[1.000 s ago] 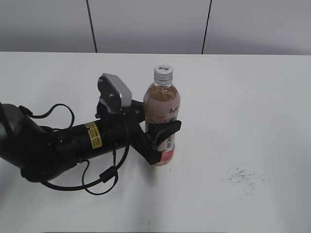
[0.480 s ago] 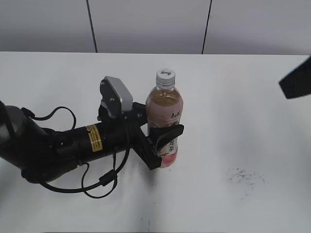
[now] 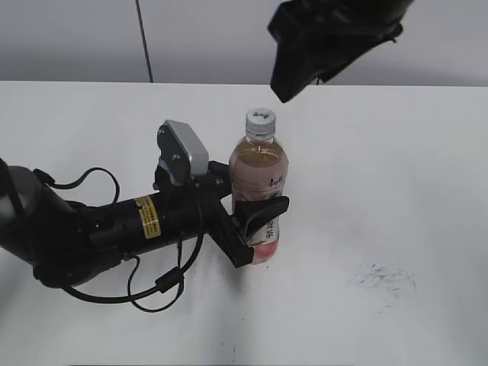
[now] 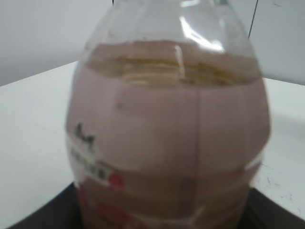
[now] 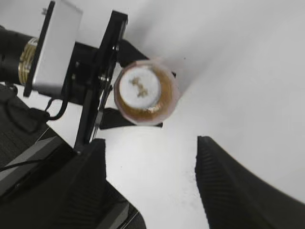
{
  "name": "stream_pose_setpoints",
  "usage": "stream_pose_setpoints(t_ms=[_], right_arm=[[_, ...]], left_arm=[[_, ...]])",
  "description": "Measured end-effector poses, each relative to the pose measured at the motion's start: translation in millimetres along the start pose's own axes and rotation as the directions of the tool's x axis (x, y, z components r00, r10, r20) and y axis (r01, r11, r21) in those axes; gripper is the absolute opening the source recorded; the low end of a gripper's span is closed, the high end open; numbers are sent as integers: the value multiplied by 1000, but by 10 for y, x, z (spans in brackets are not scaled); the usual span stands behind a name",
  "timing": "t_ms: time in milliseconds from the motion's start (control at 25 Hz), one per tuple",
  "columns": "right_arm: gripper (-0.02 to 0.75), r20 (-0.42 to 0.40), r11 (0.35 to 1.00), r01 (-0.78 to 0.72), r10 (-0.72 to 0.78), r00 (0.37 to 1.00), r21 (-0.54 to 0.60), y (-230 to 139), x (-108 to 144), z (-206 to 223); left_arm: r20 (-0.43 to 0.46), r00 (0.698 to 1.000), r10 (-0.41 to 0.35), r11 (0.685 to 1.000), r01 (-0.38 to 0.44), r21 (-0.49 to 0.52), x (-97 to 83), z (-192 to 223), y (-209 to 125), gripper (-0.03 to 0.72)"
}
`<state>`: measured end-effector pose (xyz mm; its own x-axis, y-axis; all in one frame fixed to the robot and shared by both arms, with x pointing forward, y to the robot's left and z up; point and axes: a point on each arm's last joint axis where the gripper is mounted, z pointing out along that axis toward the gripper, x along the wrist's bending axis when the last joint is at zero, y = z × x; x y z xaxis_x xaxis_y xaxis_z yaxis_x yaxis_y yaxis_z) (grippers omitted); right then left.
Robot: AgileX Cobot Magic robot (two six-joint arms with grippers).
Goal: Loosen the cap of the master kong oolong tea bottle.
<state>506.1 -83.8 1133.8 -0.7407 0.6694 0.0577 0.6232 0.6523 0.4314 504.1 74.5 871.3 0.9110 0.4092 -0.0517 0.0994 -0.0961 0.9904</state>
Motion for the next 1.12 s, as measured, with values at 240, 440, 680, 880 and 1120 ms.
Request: stream_pose_setpoints(t_ms=[240,440,680,880,1120], right_arm=[[449,31,998,61,-62,998,29,266,101,290],[449,19,996,66,-67,998,59,289,178,423],[448,54,996,41,-46,998,84,289,141,504],[448,69,993,32,-40,997,111,289,114,610],[363,62,990,23,-32,998,137,289,106,729]], left_arm=[[1,1000,0,1000,0,0,-1,0,0,386],[1,1000,0,1000,0,0,-1,0,0,386],[1,1000,0,1000,0,0,-1,0,0,386],[1,1000,0,1000,0,-1,-1,0,1,386],[1,1000,0,1000,0,-1,-1,0,1,386]])
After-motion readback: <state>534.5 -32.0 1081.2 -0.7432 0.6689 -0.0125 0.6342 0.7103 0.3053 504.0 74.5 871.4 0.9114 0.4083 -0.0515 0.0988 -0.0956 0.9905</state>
